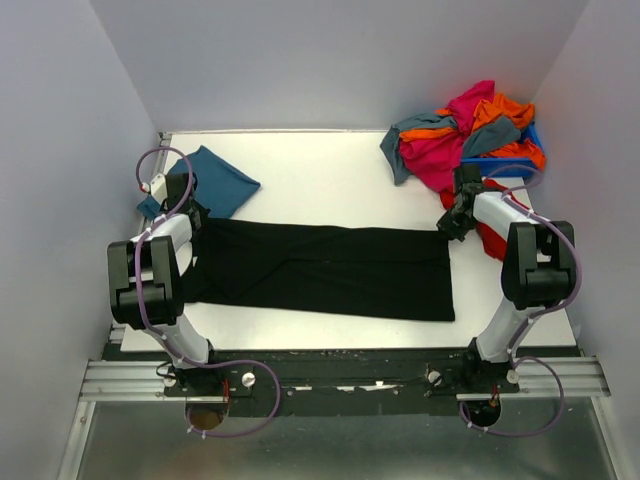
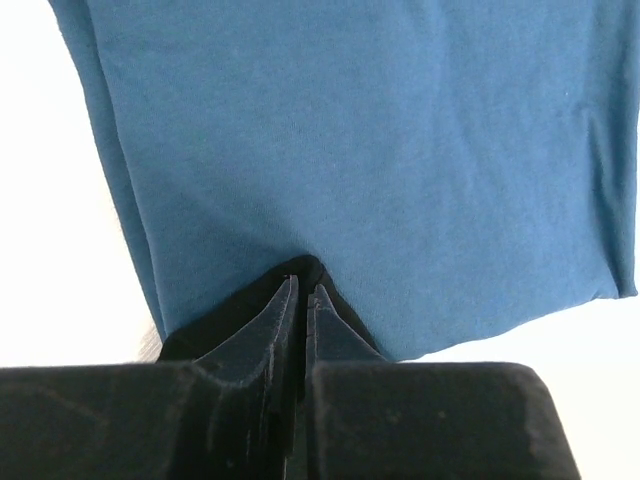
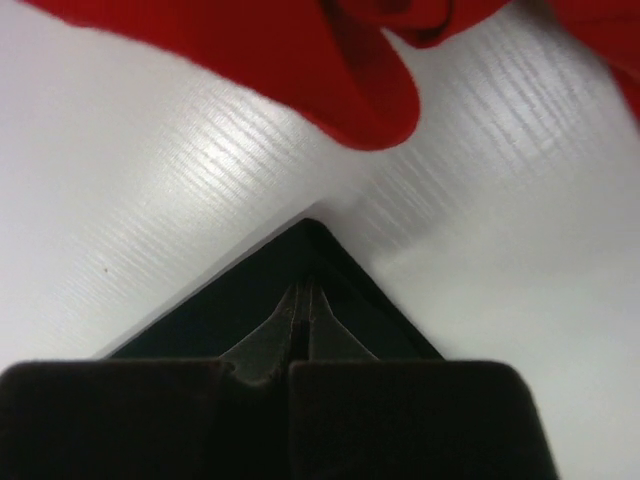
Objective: Fold and stack the t-shirts
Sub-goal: Fold the other side of the tshirt into a rectangle
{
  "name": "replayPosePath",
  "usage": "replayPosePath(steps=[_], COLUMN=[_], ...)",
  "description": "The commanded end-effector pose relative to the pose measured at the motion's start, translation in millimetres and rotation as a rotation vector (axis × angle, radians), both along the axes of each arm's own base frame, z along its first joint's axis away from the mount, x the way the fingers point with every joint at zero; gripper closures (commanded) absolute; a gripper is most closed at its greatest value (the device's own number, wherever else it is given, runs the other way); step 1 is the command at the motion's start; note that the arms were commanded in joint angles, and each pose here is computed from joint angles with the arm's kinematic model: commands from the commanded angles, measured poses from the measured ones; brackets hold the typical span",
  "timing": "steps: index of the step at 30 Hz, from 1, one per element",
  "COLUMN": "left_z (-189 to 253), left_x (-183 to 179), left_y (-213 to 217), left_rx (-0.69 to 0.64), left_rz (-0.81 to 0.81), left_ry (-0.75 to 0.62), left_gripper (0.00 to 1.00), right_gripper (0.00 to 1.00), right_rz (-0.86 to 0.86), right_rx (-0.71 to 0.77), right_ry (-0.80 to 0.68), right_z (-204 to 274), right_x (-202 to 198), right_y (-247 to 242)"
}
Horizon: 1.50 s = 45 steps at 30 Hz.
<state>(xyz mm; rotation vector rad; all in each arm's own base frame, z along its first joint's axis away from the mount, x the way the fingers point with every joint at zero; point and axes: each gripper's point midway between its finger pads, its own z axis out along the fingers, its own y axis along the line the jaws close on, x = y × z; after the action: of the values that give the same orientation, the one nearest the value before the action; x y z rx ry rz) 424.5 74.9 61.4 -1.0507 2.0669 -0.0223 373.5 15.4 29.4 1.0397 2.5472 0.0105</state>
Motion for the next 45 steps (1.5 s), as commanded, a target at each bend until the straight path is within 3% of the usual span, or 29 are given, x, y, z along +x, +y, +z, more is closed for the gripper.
replayPosePath(steps=[1,5,9,16,21,25,29,31,45], left_z=[8,10,23,52,59,59,51,44,0], left_x=[-5,2,0,-15,-36,-45,-47,-49,-29], left_y=[16,4,-2,-7,-18,-38,-47,-46,-37], left_rx=[0.043,-0.012,-0.031,-0.044,-0.073,-0.141,-0.166,-0.162,-0.167], left_rz=[0.038,-0.016,-0.039,-0.026,-0.057,-0.120,-0.172,-0.170,-0.187], left_ry=[-0.007,-0.043,-0.086,-0.137,-0.130,-0.187,-0.179,-0.161,-0.053], left_gripper=[0.85,0.46,0.30,0.27,0.29,0.39,0.50,0.50,0.52], right_gripper=[0.99,0.99,0.99,0.94,0.90,0.82,0.80,0.80,0.73], right_rz=[-0.060,-0.034,0.017,0.263,0.544,0.775,1.035,1.135,1.335], right_rx=[-0.040,0.013,0.001,0.057,0.133,0.275,0.410,0.440,0.628], right_ry=[0.034,0.029,-0.073,-0.279,-0.315,-0.372,-0.416,-0.426,-0.390], right_z=[-4,-6,17,72,92,103,116,119,80], right_x=[-4,1,9,23,19,8,-11,-19,-24], right_y=[-18,-8,-8,38,134,227,317,352,479])
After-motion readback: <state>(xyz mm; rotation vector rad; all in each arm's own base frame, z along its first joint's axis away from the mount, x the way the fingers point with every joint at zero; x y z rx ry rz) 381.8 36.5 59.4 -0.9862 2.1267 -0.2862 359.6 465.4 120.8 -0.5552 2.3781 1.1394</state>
